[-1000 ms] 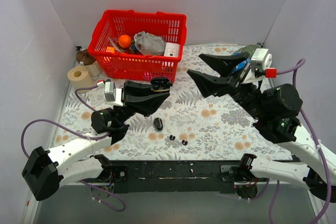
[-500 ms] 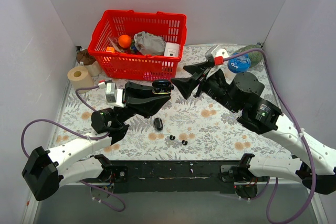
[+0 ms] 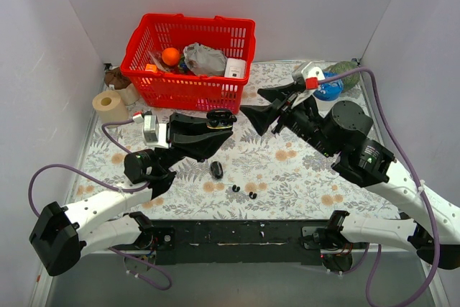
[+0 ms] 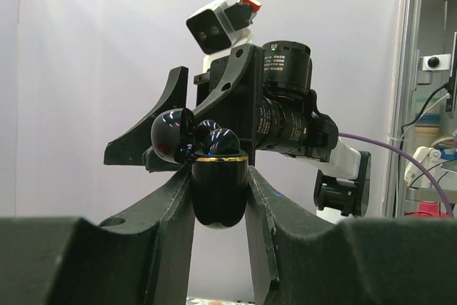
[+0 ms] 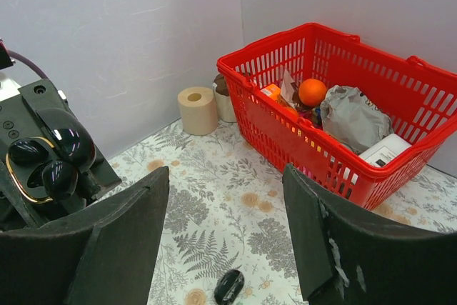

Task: Insert the wireless bluetooth earbuds into the charging case
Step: Place the earbud in the charging case.

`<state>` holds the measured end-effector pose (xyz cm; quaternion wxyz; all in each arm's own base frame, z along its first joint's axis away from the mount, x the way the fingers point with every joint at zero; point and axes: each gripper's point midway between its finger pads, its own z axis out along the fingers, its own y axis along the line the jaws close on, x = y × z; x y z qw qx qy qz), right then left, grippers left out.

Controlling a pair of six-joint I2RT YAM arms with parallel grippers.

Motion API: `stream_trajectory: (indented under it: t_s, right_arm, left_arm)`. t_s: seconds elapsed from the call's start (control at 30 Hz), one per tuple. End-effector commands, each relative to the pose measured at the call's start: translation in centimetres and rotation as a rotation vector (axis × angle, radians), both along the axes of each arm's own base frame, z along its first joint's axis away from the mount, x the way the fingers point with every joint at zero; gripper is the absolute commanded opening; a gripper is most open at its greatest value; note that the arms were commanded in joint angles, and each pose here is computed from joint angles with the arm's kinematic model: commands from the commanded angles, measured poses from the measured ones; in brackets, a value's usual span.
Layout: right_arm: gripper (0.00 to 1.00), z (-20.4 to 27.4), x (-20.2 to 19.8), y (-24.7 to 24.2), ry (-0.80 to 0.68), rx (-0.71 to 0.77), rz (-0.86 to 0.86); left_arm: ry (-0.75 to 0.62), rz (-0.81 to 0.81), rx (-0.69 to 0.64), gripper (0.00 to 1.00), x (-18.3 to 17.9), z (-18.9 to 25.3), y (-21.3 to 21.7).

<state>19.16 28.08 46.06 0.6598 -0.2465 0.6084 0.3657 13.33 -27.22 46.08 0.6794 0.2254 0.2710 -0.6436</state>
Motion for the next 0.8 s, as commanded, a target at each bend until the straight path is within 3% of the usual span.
stream_trajectory:
  t_s: [0.0,0.77]
  right_arm:
    - [0.71,3.5,-0.8,-0.8,-0.049,0.084,0.012]
    - [0.69,4.4,-3.6,0.9,-0.069,0.095,0.090]
  left_arm:
    - [-0.031,0.017,-0.039,0.00,-0.5,0.7,0.8]
    - [-0.010,0.049,-0.033,0.00,0.7,0.3,0.3]
